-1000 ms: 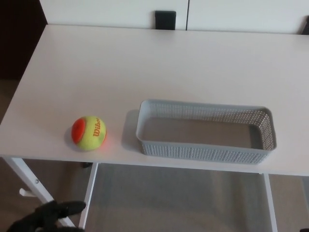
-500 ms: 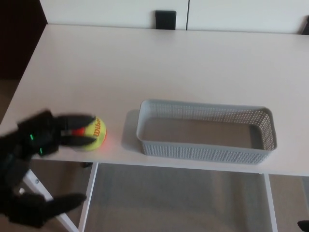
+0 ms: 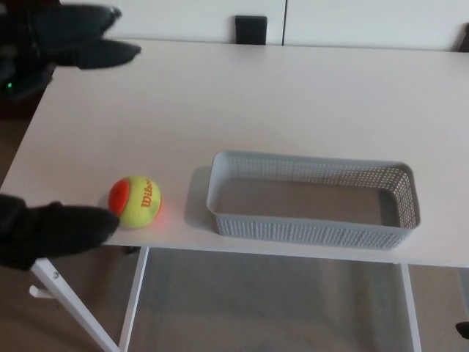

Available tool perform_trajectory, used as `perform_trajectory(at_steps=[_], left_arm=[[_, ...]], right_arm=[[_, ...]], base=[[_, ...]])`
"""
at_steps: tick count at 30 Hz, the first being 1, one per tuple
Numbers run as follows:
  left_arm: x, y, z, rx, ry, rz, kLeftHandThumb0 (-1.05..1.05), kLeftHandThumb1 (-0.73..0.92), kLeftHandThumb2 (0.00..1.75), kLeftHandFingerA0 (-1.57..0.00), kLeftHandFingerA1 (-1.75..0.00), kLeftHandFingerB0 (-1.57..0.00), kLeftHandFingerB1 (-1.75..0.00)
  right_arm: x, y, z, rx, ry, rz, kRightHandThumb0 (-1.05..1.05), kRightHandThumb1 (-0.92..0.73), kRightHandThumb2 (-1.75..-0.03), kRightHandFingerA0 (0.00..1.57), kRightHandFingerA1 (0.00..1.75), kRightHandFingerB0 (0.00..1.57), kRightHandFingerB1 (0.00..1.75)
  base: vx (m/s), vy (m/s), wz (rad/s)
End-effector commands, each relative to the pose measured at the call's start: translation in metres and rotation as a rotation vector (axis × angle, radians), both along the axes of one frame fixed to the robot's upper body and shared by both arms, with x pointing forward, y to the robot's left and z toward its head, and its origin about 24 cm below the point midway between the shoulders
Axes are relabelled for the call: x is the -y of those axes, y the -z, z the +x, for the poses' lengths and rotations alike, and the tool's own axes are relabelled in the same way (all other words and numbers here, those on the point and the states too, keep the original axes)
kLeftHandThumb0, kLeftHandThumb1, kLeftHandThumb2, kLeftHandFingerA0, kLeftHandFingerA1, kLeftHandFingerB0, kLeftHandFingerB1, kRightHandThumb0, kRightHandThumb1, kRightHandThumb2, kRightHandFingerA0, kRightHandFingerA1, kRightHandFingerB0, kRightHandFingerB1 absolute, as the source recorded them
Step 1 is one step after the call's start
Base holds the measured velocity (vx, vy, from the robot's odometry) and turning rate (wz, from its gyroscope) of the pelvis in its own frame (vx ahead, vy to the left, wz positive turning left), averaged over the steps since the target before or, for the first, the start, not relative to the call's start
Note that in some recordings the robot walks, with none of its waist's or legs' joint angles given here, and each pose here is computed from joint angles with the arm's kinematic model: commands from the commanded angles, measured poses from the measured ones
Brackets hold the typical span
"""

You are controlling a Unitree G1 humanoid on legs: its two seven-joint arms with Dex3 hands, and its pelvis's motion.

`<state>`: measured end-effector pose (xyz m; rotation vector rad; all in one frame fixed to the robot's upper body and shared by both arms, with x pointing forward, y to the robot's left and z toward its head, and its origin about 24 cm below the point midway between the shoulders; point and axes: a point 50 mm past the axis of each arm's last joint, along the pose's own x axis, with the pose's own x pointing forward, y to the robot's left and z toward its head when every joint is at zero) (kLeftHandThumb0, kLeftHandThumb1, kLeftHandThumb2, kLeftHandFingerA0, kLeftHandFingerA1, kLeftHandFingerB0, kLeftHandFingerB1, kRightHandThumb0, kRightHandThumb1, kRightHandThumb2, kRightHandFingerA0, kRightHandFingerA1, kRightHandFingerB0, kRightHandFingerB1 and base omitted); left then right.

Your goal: The robot walk towards a table in front and uses its left hand to pickup a tennis ball on the left side and put it in a container on the right hand side

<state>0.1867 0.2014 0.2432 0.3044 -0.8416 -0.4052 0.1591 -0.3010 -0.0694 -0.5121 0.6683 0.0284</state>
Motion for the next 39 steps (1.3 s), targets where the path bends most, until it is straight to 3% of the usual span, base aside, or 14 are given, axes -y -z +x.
perform_trajectory(at_steps=[1,4,5,21,23,24,27,29,30,32,33,35,36,39], left_arm=[[-0.003,0.005,0.02,-0.07,-0.114,0.029,-0.67,0.44,0.54,-0.34,-0.54,-0.27,-0.48],[-0.002,0.011,0.04,-0.092,-0.18,0.139,-0.68,0.35,0.75,-0.21,-0.55,-0.18,-0.49],[-0.002,0.013,0.045,-0.097,-0.204,0.178,-0.71,0.45,0.54,-0.21,-0.5,-0.18,-0.41],[-0.01,0.087,0.076,-0.351,-0.315,0.491,-0.57,0.35,0.69,-0.16,-0.43,-0.13,-0.36],[-0.01,0.109,0.08,-0.426,-0.295,0.513,-0.55,0.36,0.52,-0.14,-0.35,-0.14,-0.27],[-0.011,0.116,0.079,-0.445,-0.295,0.53,-0.32,0.09,0.76,-0.01,-0.51,0.0,-0.49],[-0.012,0.119,0.079,-0.45,-0.296,0.54,-0.32,0.09,0.76,-0.01,-0.51,0.0,-0.49],[-0.015,0.144,0.073,-0.531,-0.306,0.582,-0.52,0.32,0.79,-0.03,-0.44,0.0,-0.35],[-0.016,0.149,0.072,-0.551,-0.304,0.586,-0.7,0.39,0.53,-0.09,-0.33,-0.09,-0.25],[-0.017,0.153,0.072,-0.567,-0.3,0.586,-0.7,0.39,0.53,-0.09,-0.33,-0.09,-0.25],[-0.017,0.158,0.071,-0.581,-0.309,0.596,-0.53,0.33,0.79,-0.01,-0.42,-0.01,-0.32],[-0.018,0.167,0.07,-0.601,-0.322,0.612,-0.53,0.33,0.79,-0.01,-0.42,-0.01,-0.32],[-0.02,0.17,0.071,-0.612,-0.33,0.615,-0.69,0.38,0.53,-0.1,-0.3,-0.1,-0.25],[-0.022,0.175,0.073,-0.63,-0.347,0.623,-0.74,0.33,0.64,-0.09,-0.34,-0.11,-0.25]], right_arm=[[0.006,-0.003,0.003,-0.018,0.003,-0.022,-0.03,-0.45,-0.87,0.25,0.57,0.27,0.55],[0.007,-0.004,0.003,-0.026,0.006,-0.035,-0.06,-0.46,-0.87,0.26,0.57,0.27,0.54],[0.006,-0.004,0.004,-0.025,0.006,-0.035,-0.05,-0.46,-0.88,0.26,0.57,0.26,0.54],[0.004,-0.002,0.001,-0.029,-0.003,-0.027,-0.02,-0.46,-0.88,0.25,0.56,0.26,0.54],[0.005,-0.005,0.005,-0.021,-0.002,-0.038,-0.02,-0.45,-0.87,0.25,0.56,0.27,0.55],[0.006,-0.004,0.005,-0.017,0.0,-0.033,-0.02,-0.45,-0.87,0.27,0.58,0.27,0.55],[0.006,-0.004,0.005,-0.016,0.001,-0.03,-0.02,-0.45,-0.87,0.27,0.58,0.27,0.55],[0.004,0.0,0.0,-0.031,-0.002,-0.023,-0.02,-0.45,-0.87,0.27,0.58,0.28,0.56],[0.004,0.001,-0.001,-0.033,-0.001,-0.024,-0.02,-0.44,-0.87,0.25,0.57,0.29,0.56],[0.003,0.001,-0.001,-0.034,0.0,-0.026,-0.02,-0.44,-0.87,0.25,0.57,0.29,0.56],[0.004,0.002,-0.002,-0.04,-0.004,-0.027,-0.03,-0.45,-0.87,0.26,0.57,0.27,0.55],[0.005,0.003,-0.004,-0.051,-0.011,-0.029,-0.03,-0.45,-0.87,0.26,0.57,0.27,0.55],[0.004,0.003,-0.003,-0.049,-0.011,-0.025,-0.02,-0.44,-0.86,0.29,0.59,0.28,0.55],[0.004,0.004,-0.001,-0.046,-0.008,-0.018,-0.02,-0.44,-0.86,0.29,0.59,0.27,0.55]], base=[[0.0,0.0,0.0],[0.0,0.0,0.0],[0.0,0.0,0.0],[0.0,0.0,0.0],[0.0,0.0,0.0],[0.0,0.0,0.0],[0.0,0.0,0.0],[0.0,0.0,0.0],[0.0,0.0,0.0],[0.0,0.0,0.0],[0.0,0.0,0.0],[0.0,0.0,0.0],[0.0,0.0,0.0],[0.0,0.0,0.0]])
